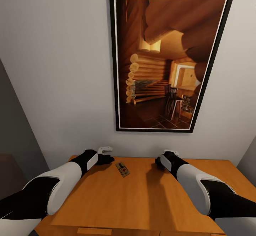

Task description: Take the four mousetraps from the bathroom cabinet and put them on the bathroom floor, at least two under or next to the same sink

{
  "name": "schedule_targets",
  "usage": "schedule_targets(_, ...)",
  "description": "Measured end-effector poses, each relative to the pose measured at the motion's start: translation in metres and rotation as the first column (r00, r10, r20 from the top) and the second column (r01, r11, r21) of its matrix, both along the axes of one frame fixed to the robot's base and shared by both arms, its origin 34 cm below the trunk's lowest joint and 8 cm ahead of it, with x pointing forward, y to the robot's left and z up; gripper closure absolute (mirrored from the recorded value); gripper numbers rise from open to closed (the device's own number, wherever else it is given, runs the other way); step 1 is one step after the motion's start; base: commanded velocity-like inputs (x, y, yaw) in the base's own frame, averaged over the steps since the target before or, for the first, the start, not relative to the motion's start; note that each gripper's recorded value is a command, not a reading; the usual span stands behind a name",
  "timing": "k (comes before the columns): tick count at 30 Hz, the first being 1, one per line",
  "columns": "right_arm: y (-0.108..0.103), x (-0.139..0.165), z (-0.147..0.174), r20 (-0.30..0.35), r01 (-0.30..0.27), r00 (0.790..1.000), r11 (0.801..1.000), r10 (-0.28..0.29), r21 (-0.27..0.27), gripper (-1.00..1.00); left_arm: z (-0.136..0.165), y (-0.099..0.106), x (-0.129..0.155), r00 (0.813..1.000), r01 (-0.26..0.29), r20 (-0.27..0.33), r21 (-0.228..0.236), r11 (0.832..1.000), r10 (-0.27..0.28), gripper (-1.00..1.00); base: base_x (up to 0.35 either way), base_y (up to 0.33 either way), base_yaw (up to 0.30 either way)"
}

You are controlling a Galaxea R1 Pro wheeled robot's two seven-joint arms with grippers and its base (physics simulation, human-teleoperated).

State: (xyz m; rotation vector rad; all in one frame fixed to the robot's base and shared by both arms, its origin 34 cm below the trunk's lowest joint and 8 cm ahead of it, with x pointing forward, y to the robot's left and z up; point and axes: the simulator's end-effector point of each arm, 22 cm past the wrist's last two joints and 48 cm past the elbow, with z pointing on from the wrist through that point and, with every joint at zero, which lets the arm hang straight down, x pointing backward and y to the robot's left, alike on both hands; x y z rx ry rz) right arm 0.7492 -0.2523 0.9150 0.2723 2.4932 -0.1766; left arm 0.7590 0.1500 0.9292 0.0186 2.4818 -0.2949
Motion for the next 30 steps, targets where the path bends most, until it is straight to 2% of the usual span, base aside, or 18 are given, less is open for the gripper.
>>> schedule_targets(30, 0.0003, 0.0003, -0.0001, 0.002, -0.001, 1.0, 1.0, 0.001, 0.003, 1.0, 0.0004, 0.0015, 0.0007, 1.0, -0.002, 0.002, 0.001, 1.0, 0.002, -1.0, -0.033, 0.0, 0.0)
